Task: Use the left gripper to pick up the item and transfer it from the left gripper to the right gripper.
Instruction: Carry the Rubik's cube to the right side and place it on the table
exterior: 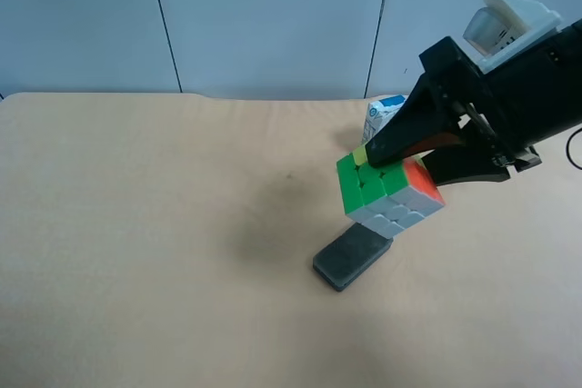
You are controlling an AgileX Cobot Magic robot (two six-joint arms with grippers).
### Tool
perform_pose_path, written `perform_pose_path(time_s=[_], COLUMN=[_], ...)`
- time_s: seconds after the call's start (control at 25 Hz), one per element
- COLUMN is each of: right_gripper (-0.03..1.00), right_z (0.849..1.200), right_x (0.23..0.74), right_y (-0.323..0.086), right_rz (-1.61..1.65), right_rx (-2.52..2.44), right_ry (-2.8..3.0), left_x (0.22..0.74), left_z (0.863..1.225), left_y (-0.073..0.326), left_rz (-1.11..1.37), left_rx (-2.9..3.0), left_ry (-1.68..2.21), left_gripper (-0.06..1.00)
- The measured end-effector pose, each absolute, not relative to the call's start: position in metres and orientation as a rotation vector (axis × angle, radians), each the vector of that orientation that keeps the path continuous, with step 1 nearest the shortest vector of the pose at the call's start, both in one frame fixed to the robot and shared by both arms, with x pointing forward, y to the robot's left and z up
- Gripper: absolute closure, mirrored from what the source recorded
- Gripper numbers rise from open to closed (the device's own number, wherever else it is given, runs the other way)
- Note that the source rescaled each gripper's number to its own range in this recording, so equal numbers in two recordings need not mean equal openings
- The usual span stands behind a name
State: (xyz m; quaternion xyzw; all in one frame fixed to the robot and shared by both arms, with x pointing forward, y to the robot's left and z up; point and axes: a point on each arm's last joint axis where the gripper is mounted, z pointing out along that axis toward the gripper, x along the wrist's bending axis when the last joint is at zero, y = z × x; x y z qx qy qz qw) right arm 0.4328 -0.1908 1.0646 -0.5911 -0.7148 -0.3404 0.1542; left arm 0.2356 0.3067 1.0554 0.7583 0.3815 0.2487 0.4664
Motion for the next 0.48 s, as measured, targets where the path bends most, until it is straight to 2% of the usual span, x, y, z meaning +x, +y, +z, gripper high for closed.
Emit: perform_pose_path(time_s=[0.48], right_gripper=[0.93], right_z=[1.046], right_x=[0.437], right_y=[-0.222], right_rz=[-0.629], right_rx=[-1.939], right_ry=[-2.357], left_x=[0.233], left_z=[1.055], left_y=[0.305], left_rz=[0.88], left_rx=[1.652], left_ry=[1.375], left_gripper=[-0.05])
